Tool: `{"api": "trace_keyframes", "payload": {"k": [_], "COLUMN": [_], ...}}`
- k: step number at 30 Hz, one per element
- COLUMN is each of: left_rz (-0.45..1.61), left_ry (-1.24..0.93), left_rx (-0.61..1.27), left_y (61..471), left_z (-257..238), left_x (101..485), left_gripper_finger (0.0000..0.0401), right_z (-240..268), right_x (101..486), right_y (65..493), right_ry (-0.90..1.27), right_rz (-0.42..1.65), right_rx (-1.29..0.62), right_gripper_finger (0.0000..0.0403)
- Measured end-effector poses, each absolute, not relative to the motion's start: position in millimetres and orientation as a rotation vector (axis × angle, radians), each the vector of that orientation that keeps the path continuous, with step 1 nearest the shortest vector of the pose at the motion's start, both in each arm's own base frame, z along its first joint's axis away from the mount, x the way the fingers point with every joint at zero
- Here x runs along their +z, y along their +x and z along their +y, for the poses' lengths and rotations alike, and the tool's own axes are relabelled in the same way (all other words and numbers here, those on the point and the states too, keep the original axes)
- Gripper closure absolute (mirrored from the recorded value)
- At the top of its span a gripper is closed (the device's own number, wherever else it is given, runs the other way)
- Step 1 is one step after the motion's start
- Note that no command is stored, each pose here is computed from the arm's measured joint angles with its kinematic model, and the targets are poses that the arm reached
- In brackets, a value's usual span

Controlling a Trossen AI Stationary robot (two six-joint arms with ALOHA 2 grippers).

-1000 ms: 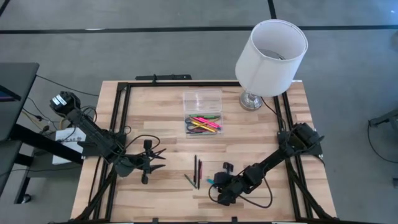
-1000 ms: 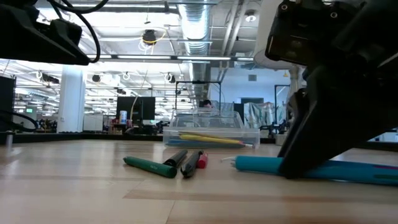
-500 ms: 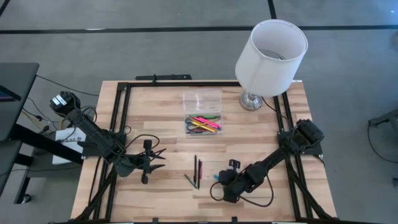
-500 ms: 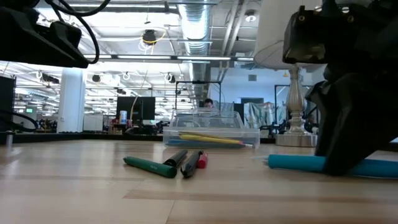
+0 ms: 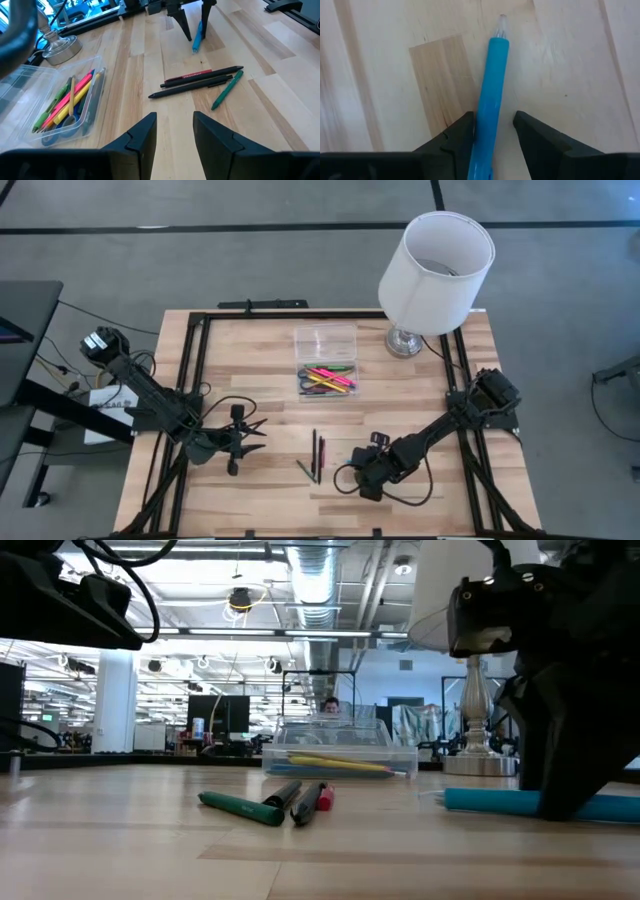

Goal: Pick & place school supplies into a supply box
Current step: Put the blue pen into the supply box

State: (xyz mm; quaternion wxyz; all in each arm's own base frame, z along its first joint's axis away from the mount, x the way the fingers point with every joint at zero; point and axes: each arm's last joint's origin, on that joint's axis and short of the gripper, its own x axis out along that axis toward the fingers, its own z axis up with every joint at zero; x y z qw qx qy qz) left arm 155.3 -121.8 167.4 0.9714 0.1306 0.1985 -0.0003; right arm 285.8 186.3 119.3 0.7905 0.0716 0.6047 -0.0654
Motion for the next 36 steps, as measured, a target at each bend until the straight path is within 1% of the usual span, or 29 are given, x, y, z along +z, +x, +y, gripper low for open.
{"api": "trace_keyframes", "payload": {"k": [4,17,21,28,36], "left_rz": [0.403,0.403,0.403,0.403,0.404], "left_ry": [0.263,0.262,0.262,0.262,0.263], "left_rx": [0.000,0.000,0.000,0.000,0.001], "left_y": [155.2,155.1,155.1,155.1,155.1], "left_z": [-121.7,-121.7,-121.7,-121.7,-121.6], "left_x": [167.1,167.0,167.0,167.0,167.0], "left_gripper_finger": [0.0278,0.0278,0.0278,0.0278,0.0278], "right_z": [186.2,185.1,185.1,183.6,185.0], "right_x": [119.2,119.0,119.0,119.1,124.0], "right_y": [285.4,283.8,283.7,284.7,289.1], "right_ry": [0.155,0.154,0.150,0.121,0.018], "right_rz": [1.308,1.323,1.323,1.315,1.272], "right_rx": [-0.140,-0.155,-0.154,-0.149,-0.136], "right_gripper_finger": [0.0265,0.0326,0.0333,0.0334,0.0353]}}
